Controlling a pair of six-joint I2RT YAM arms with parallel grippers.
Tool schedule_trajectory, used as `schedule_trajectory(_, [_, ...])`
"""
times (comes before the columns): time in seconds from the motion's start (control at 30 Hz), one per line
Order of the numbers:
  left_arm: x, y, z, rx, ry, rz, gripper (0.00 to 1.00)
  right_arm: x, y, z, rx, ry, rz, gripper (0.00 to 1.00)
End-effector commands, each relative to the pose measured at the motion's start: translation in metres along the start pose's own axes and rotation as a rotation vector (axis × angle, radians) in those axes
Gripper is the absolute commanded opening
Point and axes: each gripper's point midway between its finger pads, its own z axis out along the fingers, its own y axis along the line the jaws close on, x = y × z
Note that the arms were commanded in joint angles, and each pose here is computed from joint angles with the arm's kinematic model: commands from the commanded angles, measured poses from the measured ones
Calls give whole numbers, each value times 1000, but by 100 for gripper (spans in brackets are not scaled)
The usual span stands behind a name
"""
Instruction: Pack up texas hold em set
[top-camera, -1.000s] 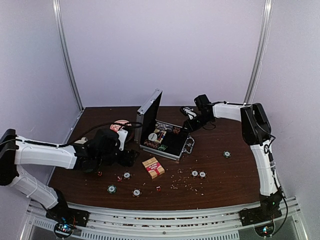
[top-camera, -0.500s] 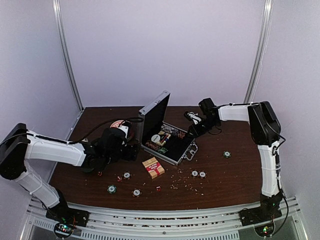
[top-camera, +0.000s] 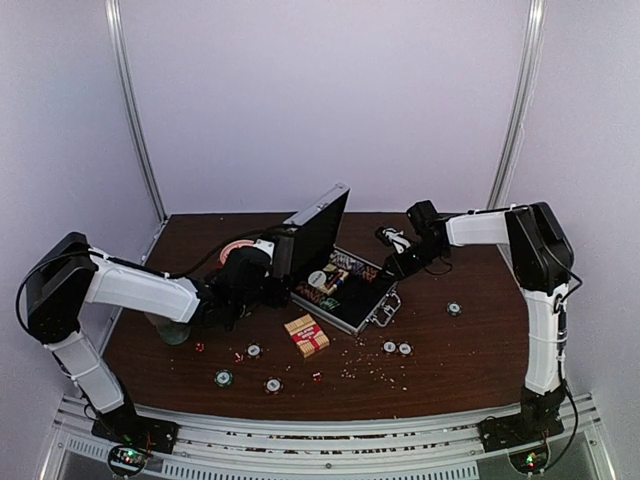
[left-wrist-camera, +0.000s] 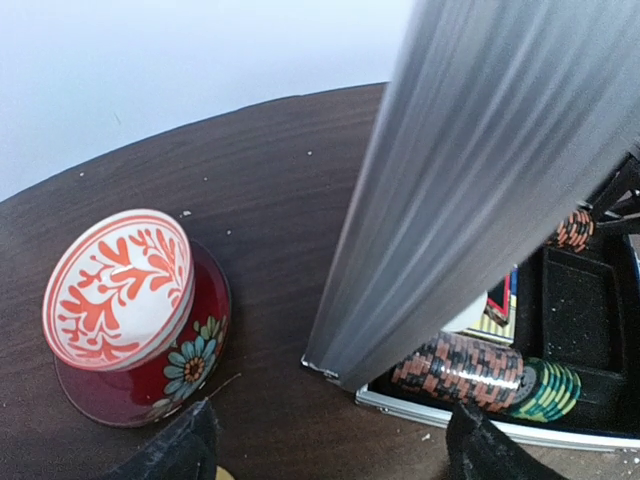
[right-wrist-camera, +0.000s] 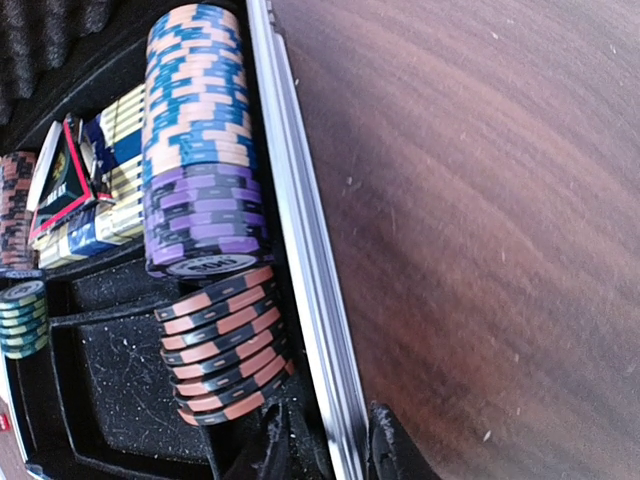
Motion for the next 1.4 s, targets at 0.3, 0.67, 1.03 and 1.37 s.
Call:
schedule_trajectory(0.3, [-62, -20, 49, 59, -137, 119, 79, 51, 16, -14, -64, 80, 2, 42])
schedule_trajectory(0.67, [-93, -36, 88, 102, -168, 174, 78, 68, 35, -17, -173, 111, -2, 48])
schedule_trajectory(1.03, [-100, -46, 101, 122, -174, 179, 78, 70, 67, -34, -328, 88, 7, 65])
schedule_trajectory(1.37, [-113, -40, 99, 106, -193, 188, 78, 69, 88, -48, -380, 62, -16, 64])
